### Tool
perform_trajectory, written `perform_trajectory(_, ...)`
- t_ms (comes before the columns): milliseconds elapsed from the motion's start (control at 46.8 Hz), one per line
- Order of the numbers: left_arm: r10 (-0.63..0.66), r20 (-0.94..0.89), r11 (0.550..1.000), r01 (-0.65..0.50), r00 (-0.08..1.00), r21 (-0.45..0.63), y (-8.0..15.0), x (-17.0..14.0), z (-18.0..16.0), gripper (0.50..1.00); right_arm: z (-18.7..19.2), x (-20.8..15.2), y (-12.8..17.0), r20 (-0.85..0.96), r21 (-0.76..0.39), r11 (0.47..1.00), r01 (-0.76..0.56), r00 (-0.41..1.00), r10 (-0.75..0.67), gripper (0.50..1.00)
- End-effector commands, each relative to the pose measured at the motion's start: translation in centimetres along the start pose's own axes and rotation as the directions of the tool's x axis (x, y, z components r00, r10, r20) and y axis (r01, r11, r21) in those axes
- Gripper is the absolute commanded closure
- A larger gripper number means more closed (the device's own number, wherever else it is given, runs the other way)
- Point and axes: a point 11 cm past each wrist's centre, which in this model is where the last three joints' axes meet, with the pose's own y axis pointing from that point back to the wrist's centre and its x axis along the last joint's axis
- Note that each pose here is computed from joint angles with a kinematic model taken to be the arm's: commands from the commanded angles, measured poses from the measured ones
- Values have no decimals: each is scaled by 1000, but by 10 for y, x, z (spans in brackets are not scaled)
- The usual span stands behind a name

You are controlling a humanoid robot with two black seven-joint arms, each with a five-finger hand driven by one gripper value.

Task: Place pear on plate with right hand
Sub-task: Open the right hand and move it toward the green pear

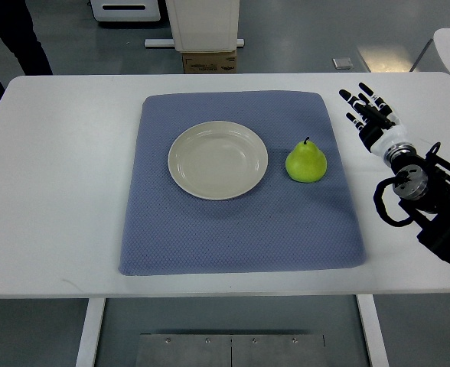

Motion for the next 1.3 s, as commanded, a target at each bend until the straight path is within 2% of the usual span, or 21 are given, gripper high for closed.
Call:
perform_trajectory(0, 3, -5, 1000, -3, 1000, 0, 0, 0, 0, 500, 1, 0, 0, -2, 0, 1000, 0, 1000, 0, 500)
perform_trajectory(513, -2, -8, 1000, 2, 1000, -14, 0, -1, 6, 500, -1, -4, 0, -76, 13, 999, 29, 997, -28, 500)
perform_trajectory(790, -2, -8, 1000, 2, 1000, -14, 0, -1, 6, 500, -4, -11, 3, -154, 1, 994, 113, 982, -112, 500)
perform_trajectory(1004, 0, -8, 1000, 0, 1000, -14, 0, -1, 6, 500, -8, -13, 9, -309, -46, 978, 206, 928, -210, 500)
perform_trajectory(1282, 0, -8, 1000, 0, 1000, -14, 0, -1, 6, 500, -22, 3, 26, -521, -116, 958, 263, 805, -284, 500)
